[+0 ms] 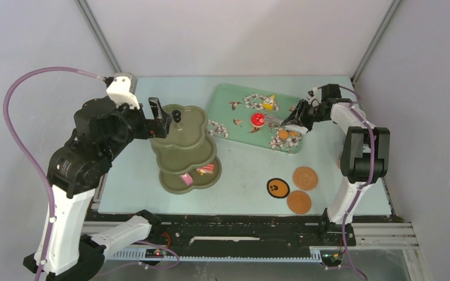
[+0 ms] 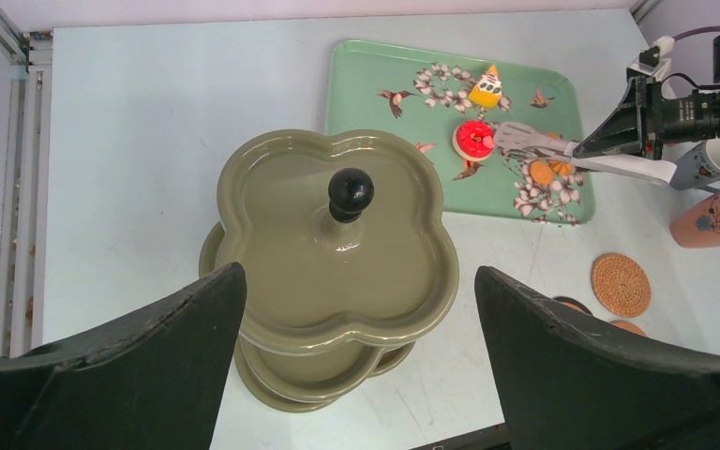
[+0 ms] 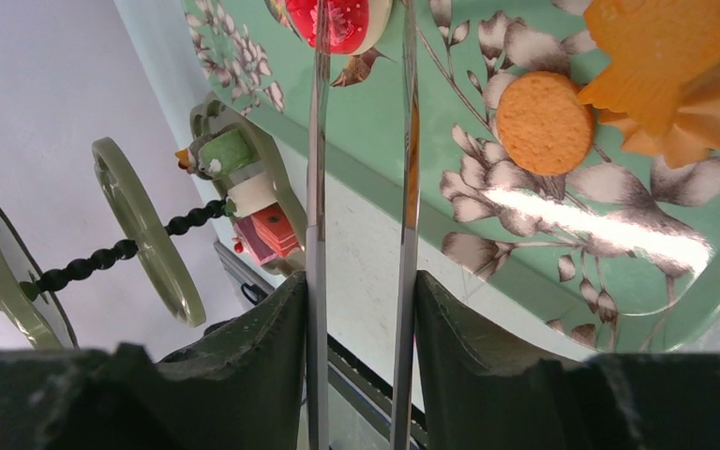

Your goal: Serve the afternoon tea

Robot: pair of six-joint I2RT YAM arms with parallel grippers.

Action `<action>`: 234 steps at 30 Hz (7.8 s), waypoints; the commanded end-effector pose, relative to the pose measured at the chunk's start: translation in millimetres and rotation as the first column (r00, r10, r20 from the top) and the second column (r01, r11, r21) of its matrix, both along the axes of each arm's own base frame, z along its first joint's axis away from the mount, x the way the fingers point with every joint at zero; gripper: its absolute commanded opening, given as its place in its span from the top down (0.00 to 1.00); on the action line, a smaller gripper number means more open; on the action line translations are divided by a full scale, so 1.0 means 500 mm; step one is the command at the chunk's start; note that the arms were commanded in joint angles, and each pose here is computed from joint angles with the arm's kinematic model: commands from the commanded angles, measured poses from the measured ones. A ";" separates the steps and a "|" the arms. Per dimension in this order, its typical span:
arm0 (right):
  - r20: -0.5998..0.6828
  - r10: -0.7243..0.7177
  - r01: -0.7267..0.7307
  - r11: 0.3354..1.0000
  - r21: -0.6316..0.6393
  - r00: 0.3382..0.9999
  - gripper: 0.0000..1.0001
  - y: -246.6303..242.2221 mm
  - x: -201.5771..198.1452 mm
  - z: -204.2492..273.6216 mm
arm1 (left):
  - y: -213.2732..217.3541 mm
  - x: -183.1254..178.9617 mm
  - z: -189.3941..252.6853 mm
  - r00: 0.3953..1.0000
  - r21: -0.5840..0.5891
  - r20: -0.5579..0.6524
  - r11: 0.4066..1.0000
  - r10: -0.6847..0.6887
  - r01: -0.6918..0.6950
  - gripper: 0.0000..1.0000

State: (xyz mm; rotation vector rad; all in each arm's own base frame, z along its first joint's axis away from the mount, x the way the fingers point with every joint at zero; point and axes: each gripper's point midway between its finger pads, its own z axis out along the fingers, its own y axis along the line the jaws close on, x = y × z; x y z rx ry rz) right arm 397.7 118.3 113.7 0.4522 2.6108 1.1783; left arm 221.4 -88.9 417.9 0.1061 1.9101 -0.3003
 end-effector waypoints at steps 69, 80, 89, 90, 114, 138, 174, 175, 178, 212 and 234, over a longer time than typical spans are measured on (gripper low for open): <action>-0.030 0.001 0.007 0.961 0.275 1.000 0.52 0.112 0.028 -0.045 | -0.003 -0.017 0.028 0.997 -0.022 0.061 0.999 -0.038 0.039 0.00; -0.040 0.004 0.006 0.967 0.254 0.999 0.64 0.125 0.044 -0.046 | -0.001 -0.018 0.027 0.998 -0.018 0.061 0.999 -0.036 0.037 0.00; 0.000 0.013 -0.012 0.955 0.298 1.000 0.92 0.125 0.048 -0.003 | 0.001 -0.019 0.030 0.997 -0.017 0.067 0.999 -0.032 0.033 0.00; 0.010 0.012 -0.015 0.953 0.302 1.000 0.94 0.124 0.048 0.007 | 0.001 -0.019 0.029 0.997 -0.017 0.065 0.999 -0.032 0.033 0.00; 0.128 0.152 -0.183 0.940 0.289 0.980 1.00 0.103 -0.071 0.143 | 0.001 -0.015 0.049 0.996 -0.075 0.086 0.997 0.001 0.006 0.00; 0.240 0.407 -0.468 0.821 0.327 0.881 1.00 0.434 -0.263 0.249 | -0.008 -0.037 0.069 0.995 -0.274 0.089 0.962 0.039 -0.013 0.00; 0.203 0.450 -0.489 0.842 0.228 0.870 0.56 0.525 -0.247 0.207 | 0.017 -0.056 0.049 0.996 -0.239 0.065 0.970 0.068 -0.050 0.00; 0.204 0.449 -0.488 0.842 0.228 0.870 0.56 0.524 -0.246 0.209 | 0.017 -0.056 0.049 0.996 -0.237 0.066 0.970 0.066 -0.049 0.00; 0.202 0.448 -0.487 0.843 0.230 0.871 0.55 0.519 -0.245 0.210 | 0.015 -0.054 0.049 0.996 -0.238 0.068 0.970 0.064 -0.046 0.00; 0.204 0.204 -0.204 0.979 -0.020 0.958 0.59 0.169 -0.153 0.191 | -0.008 -0.027 0.040 0.998 -0.219 0.058 0.976 0.035 -0.022 0.00; 0.191 -0.026 0.076 0.963 -0.257 0.981 0.53 0.030 0.097 0.030 | 0.011 -0.021 0.020 1.000 -0.049 0.021 0.999 0.022 -0.021 0.01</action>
